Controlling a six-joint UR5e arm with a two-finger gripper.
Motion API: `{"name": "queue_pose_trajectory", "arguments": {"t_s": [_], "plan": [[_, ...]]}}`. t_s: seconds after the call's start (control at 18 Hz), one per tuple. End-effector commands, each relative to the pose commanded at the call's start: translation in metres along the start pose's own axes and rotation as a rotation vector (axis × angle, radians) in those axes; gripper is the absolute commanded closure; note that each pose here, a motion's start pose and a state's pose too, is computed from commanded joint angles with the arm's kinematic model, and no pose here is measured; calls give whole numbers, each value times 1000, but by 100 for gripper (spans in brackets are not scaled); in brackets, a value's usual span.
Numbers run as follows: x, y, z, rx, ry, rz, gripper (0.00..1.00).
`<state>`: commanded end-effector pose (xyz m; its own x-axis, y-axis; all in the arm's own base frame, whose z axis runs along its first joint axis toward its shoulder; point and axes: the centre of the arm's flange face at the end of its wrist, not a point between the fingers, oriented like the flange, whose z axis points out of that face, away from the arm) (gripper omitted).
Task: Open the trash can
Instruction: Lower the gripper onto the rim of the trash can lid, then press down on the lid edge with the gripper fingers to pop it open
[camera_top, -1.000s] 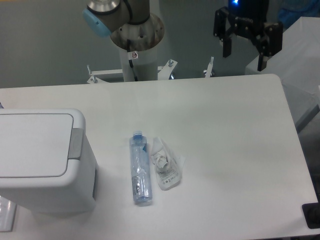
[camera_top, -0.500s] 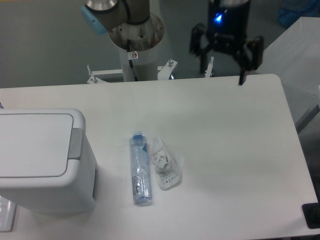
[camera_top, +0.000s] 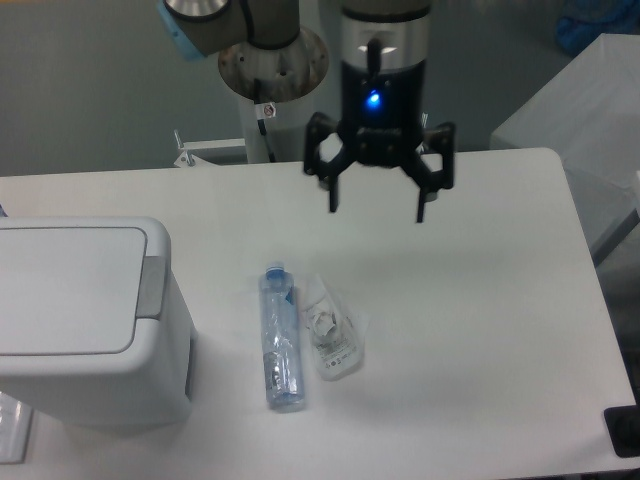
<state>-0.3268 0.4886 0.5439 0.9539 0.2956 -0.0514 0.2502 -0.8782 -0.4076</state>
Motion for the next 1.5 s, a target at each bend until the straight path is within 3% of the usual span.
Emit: {"name": "queue_pose_trajectory", "arguments": {"t_s": [0.17,0.39,0.5,0.89,1.5], "plan": [[15,-3,5,3,23,-9,0],[35,-17,18,43,85,-210,0],[48,-26,29,70,111,-264,0],[87,-37,55,43,150,-275,0],[98,-40,69,19,165,-329,0]]}}
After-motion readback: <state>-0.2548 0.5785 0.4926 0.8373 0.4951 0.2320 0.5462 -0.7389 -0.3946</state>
